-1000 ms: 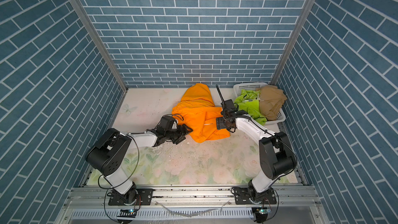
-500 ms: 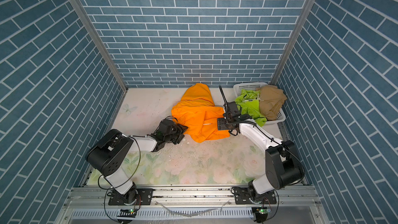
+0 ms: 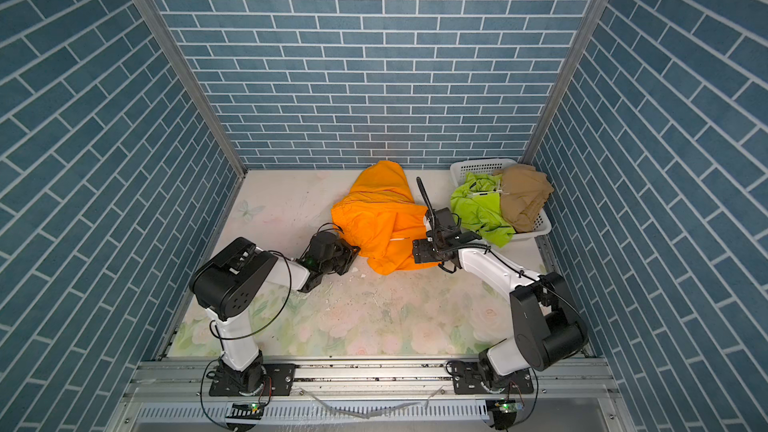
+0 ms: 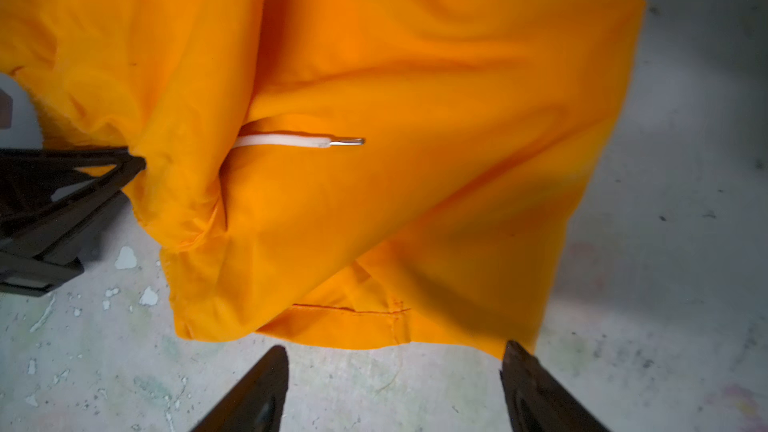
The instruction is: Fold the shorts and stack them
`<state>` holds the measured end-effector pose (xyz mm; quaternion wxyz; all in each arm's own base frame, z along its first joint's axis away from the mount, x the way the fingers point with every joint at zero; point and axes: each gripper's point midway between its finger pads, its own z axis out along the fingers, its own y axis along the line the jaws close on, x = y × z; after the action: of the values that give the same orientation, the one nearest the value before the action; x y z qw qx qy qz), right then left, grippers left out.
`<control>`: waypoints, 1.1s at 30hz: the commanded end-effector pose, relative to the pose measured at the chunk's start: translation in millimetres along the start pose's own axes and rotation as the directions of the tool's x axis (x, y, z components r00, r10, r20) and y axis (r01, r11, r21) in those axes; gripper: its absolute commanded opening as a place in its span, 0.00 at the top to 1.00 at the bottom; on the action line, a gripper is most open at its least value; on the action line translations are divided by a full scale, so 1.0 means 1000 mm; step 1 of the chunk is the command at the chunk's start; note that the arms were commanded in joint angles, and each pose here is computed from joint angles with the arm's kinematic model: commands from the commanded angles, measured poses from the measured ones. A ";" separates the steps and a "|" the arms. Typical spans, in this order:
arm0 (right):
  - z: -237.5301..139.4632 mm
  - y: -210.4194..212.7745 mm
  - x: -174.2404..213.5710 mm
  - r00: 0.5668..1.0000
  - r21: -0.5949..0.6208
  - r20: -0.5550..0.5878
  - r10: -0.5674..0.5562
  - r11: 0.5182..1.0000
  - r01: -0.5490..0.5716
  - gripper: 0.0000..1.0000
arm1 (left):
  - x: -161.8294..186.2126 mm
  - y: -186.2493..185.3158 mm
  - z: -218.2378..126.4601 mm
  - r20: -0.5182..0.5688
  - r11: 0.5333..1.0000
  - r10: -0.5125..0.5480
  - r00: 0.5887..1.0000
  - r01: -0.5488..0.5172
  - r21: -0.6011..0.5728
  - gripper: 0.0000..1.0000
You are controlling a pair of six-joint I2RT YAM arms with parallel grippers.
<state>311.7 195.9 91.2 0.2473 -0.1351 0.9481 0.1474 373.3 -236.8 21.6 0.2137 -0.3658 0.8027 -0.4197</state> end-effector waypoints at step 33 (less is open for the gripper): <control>0.034 -0.005 -0.009 0.946 0.301 -0.179 -0.271 0.900 0.315 1.00 | -0.120 -0.160 -0.133 0.185 0.945 0.318 0.930 -0.326 0.015 1.00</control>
<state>320.6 249.1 32.5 0.1979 -0.2908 0.9360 -0.0092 427.2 -154.4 195.5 0.3334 -0.2778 0.8268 -0.3579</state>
